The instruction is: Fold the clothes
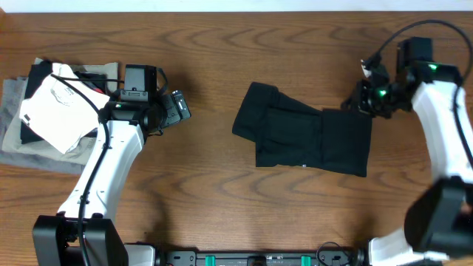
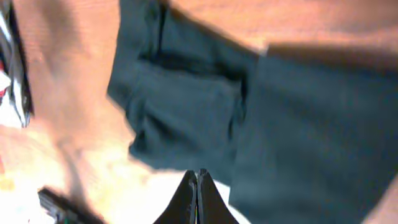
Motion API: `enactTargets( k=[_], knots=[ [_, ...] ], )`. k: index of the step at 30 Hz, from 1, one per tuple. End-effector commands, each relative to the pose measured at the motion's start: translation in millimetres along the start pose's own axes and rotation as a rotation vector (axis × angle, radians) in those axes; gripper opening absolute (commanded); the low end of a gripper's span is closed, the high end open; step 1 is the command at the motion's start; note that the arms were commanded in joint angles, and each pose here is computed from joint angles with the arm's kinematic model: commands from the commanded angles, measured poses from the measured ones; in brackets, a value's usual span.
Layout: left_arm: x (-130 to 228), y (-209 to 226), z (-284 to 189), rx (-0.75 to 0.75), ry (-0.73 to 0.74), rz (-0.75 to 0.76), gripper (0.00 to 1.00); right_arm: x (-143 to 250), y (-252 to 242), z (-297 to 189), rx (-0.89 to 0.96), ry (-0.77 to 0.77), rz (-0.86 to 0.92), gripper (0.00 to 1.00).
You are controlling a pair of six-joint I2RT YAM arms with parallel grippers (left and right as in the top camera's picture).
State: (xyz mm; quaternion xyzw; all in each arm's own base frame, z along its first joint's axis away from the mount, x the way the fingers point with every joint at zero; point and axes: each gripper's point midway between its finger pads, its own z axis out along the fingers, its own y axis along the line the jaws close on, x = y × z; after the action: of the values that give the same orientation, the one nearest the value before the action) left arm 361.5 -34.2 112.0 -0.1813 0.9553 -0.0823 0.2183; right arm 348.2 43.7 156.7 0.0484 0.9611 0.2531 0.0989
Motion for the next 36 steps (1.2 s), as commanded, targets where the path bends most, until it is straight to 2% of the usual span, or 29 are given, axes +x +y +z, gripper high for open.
enactTargets(
  k=[1, 7, 16, 20, 25, 31, 34, 36],
  knots=[
    [0.3, 5.0, 1.6, -0.016, -0.001, 0.0, 0.98, 16.1, -9.4, 6.8, 0.025, 0.06, -0.03, 0.02],
    [0.6, 5.2, 1.6, -0.017, 0.001, 0.0, 0.98, 56.5, -29.8, 43.5, 0.018, 0.164, 0.062, 0.01],
    [0.6, 5.2, 1.6, -0.017, 0.001, 0.0, 0.98, 107.7, -57.2, 102.3, -0.017, 0.199, 0.192, 0.01],
    [0.6, 5.2, 1.6, -0.017, 0.001, 0.0, 0.98, 120.2, -73.7, 110.6, 0.054, 0.205, 0.248, 0.01],
    [0.6, 5.2, 1.6, -0.017, 0.001, 0.0, 0.98, 115.4, -88.3, 104.2, 0.159, 0.189, 0.262, 0.01],
    [2.1, 2.2, 1.6, 0.0, 0.009, 0.0, 0.98, 78.3, -67.0, 68.6, 0.15, 0.113, 0.203, 0.01],
    [6.1, -7.6, 1.9, 0.056, 0.034, 0.004, 0.98, 56.9, -49.5, 39.2, 0.144, 0.055, 0.148, 0.06],
    [11.1, -17.9, 3.0, 0.113, 0.061, 0.055, 0.98, 45.1, -39.9, 21.5, 0.146, 0.019, 0.123, 0.15]
  ],
)
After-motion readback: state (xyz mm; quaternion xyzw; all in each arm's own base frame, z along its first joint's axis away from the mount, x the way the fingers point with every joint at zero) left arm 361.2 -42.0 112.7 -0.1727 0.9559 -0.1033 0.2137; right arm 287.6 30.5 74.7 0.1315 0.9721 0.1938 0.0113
